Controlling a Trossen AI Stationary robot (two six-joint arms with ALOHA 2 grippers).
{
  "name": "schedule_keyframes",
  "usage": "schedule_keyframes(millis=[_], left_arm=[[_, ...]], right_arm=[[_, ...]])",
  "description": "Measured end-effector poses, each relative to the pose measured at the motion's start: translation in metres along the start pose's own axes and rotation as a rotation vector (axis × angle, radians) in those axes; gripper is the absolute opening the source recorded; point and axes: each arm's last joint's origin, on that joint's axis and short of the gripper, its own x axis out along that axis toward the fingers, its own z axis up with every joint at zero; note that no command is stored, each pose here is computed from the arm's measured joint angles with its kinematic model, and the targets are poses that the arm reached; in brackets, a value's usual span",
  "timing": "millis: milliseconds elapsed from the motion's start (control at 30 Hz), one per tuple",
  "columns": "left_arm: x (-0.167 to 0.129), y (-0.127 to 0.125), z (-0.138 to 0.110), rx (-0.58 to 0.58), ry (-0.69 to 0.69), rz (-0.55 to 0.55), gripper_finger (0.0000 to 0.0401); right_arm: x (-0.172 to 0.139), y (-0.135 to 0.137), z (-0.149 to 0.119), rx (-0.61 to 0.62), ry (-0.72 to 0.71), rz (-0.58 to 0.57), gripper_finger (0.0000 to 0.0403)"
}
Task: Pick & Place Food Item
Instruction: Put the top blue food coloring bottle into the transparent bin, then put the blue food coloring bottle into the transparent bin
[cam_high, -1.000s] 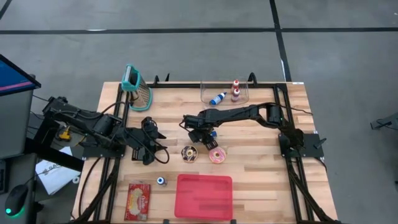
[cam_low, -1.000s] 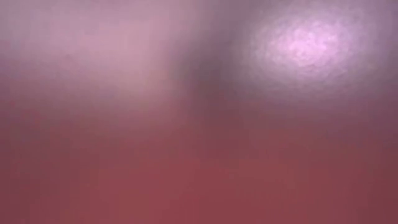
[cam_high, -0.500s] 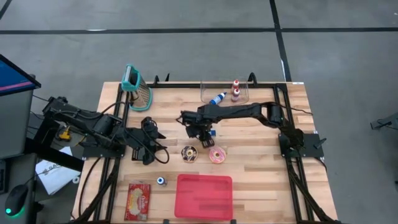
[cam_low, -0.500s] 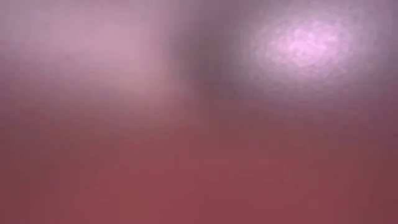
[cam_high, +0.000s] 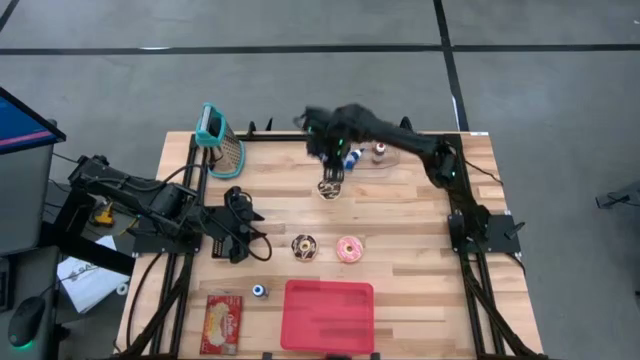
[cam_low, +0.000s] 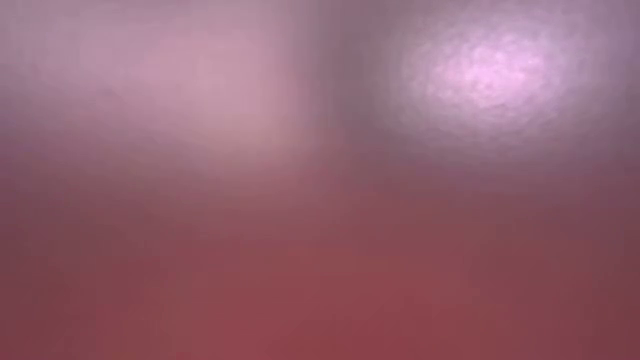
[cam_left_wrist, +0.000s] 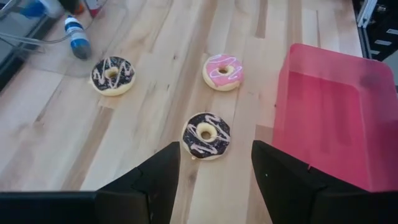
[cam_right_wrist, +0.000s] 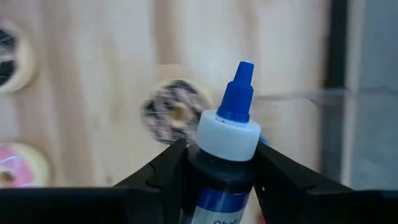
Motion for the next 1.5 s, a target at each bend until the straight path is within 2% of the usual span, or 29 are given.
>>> schedule_keyframes(millis=[233, 400, 500, 733, 900, 1300, 1500], left_arm=[[0.0, 0.001, 0.0, -0.037, -0.011, 0.021, 0.0195], [0.0, 0.001, 0.0, -0.054, -0.013, 0.023, 0.0195], [0.0, 0.001, 0.001, -0.068, -0.021, 0.038, 0.0195], [0.001, 0.003, 0.002, -0.096, -0.027, 0.051, 0.0195], [0.001, 0.004, 0.002, -0.122, -0.03, 0.053, 0.0195], [0.001, 0.004, 0.002, -0.145, -0.03, 0.052, 0.0195], [0.0, 0.003, -0.002, -0.117, 0.006, 0.052, 0.0195]], right_arm=[[0.01, -0.071, -0.032, 0.171, 0.029, -0.022, 0.0151], [0.033, -0.095, -0.053, 0.252, 0.062, 0.041, 0.0151], [0.05, -0.099, -0.064, 0.273, 0.109, 0.07, 0.0151], [0.073, -0.1, -0.07, 0.283, 0.101, 0.103, 0.0159], [0.078, -0.1, -0.068, 0.301, 0.065, 0.106, 0.0166], [0.077, -0.101, -0.072, 0.358, 0.091, 0.12, 0.02], [0.07, -0.089, -0.074, 0.406, 0.109, 0.258, 0.0194]])
